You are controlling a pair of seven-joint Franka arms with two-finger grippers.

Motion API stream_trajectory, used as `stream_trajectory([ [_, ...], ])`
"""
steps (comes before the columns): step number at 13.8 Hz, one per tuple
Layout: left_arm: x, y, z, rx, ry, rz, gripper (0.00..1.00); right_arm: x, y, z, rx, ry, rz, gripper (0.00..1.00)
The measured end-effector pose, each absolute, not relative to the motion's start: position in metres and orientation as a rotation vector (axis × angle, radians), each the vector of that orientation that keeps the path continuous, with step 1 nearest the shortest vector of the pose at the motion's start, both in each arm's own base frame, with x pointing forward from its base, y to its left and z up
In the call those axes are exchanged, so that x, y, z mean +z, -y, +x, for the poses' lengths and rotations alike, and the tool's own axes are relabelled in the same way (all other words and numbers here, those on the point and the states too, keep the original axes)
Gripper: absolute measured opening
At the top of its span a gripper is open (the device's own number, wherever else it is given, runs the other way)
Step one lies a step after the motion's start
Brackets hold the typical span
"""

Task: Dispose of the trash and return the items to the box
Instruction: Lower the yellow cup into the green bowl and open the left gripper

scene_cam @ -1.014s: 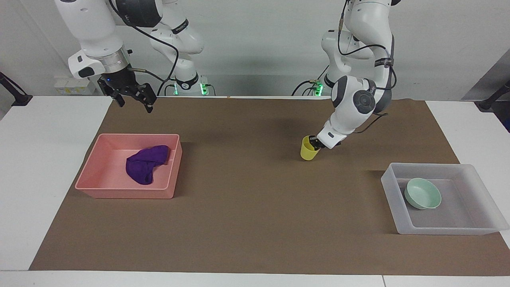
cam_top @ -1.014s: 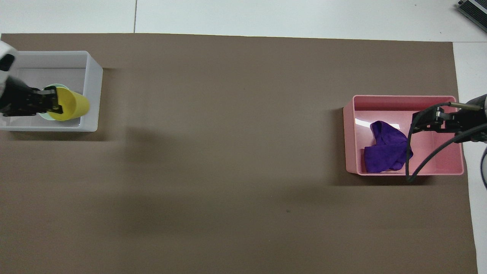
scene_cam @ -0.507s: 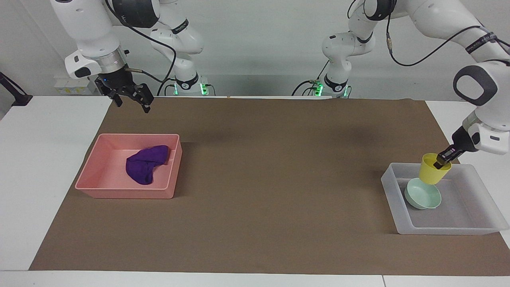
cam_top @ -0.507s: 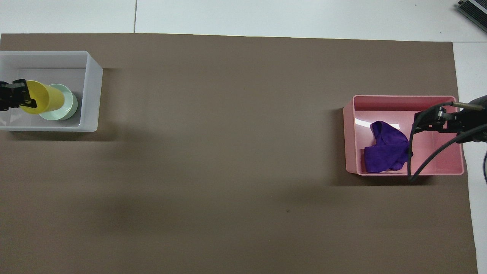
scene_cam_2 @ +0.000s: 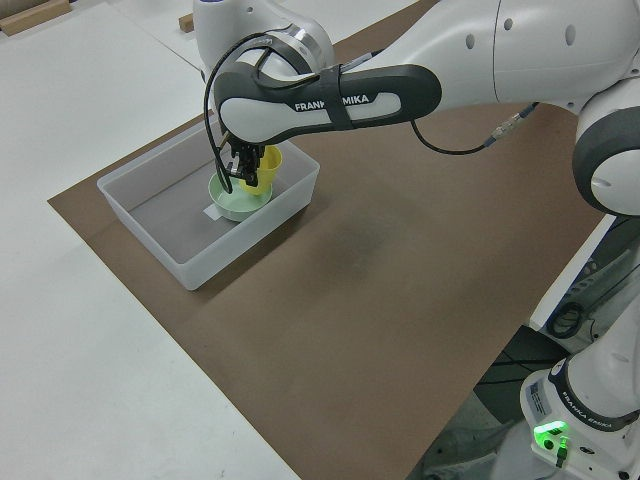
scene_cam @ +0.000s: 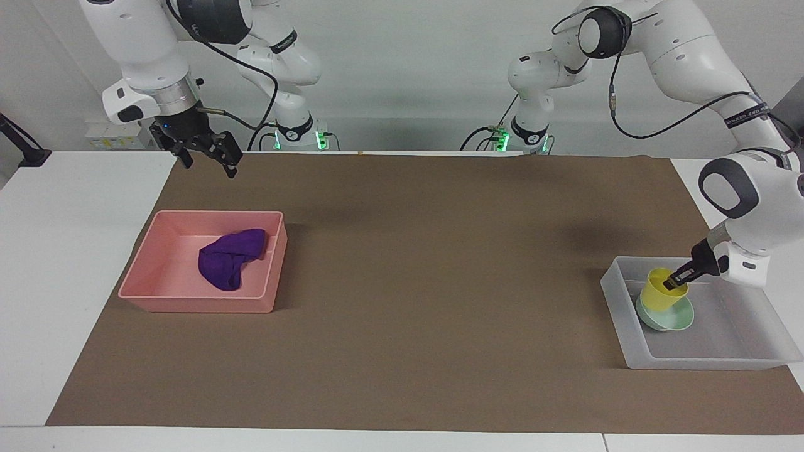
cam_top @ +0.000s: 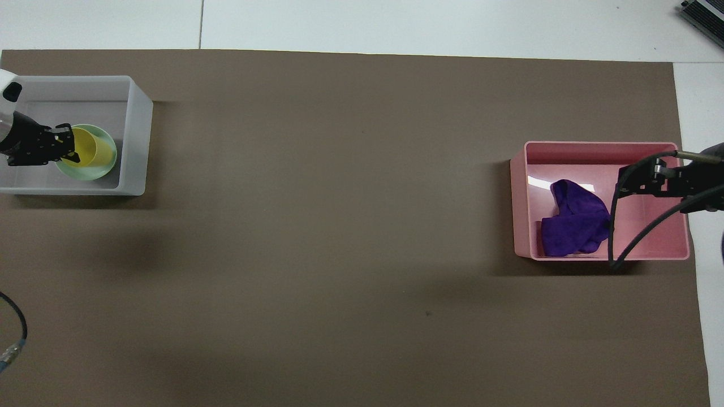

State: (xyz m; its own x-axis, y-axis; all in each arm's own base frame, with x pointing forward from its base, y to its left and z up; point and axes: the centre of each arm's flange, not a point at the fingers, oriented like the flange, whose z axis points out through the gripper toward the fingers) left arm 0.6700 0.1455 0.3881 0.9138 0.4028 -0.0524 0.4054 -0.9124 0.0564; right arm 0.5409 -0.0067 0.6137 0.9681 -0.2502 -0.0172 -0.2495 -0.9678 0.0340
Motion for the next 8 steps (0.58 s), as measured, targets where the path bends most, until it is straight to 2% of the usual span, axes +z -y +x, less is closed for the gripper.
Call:
stream_trajectory([
  [6, 0.379, -0.145, 0.671, -0.082, -0.636, 3.008, 0.04, 0.614, 0.007, 0.541, -0.034, 0.392, 3.085, 1.0],
  [8, 0.377, -0.145, 0.671, -0.083, -0.617, 3.011, 0.21, 0.614, 0.007, 0.541, -0.034, 0.392, 3.085, 1.0],
])
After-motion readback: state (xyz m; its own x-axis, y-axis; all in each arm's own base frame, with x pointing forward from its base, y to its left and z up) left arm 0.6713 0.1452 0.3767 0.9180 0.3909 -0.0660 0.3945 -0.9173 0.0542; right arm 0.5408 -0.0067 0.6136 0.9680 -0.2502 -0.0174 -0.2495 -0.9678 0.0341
